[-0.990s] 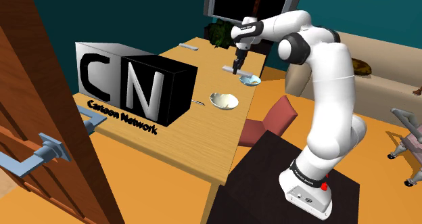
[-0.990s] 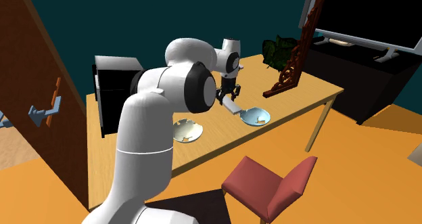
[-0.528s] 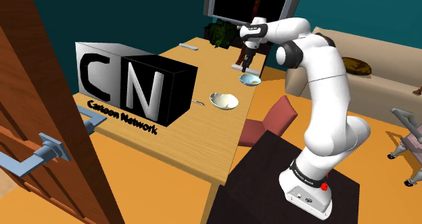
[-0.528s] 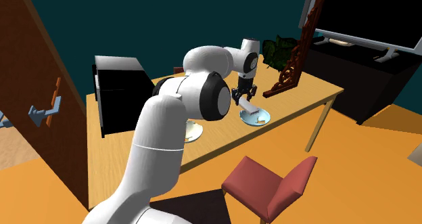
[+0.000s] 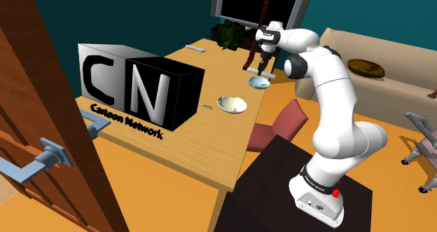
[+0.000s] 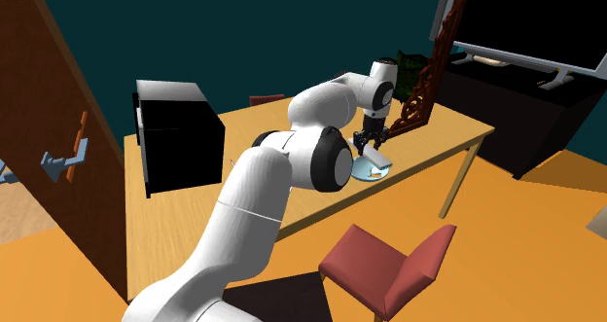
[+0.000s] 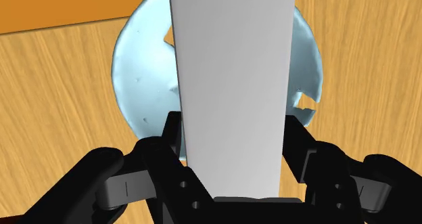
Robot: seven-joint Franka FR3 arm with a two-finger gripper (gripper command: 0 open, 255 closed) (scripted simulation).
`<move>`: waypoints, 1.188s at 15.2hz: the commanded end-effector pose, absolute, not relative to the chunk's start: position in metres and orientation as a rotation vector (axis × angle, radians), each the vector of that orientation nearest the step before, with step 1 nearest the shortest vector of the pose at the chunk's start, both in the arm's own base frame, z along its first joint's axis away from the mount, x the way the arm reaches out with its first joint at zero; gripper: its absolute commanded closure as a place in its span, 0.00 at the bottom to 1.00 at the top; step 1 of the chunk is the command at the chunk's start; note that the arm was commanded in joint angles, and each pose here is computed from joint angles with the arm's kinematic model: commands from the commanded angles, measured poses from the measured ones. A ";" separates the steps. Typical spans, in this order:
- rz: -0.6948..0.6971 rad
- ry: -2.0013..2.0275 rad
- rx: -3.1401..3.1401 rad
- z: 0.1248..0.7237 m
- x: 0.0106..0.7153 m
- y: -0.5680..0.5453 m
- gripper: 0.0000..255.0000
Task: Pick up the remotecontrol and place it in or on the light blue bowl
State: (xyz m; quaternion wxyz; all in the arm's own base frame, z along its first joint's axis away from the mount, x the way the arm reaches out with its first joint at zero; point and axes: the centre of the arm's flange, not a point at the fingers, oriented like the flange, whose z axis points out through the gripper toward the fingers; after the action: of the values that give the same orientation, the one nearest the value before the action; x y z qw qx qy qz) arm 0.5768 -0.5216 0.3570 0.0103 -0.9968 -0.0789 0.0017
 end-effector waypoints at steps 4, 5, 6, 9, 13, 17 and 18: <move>0.004 -0.247 -3.112 0.332 0.577 -0.522 1.00; 0.004 -0.247 -3.112 0.326 0.577 -0.522 1.00; 0.004 -0.247 -3.112 0.321 0.577 -0.522 1.00; 0.004 -0.247 -3.112 0.305 0.577 -0.522 1.00; 0.004 -0.247 -3.112 0.303 0.577 -0.522 1.00; 0.004 -0.247 -3.112 0.303 0.577 -0.522 1.00; 0.004 -0.247 -3.112 0.303 0.577 -0.522 0.00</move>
State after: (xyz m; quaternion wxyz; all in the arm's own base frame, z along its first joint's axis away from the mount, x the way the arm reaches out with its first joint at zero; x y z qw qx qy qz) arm 0.5765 -0.5217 0.3026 0.0101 -0.9968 -0.0792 0.0015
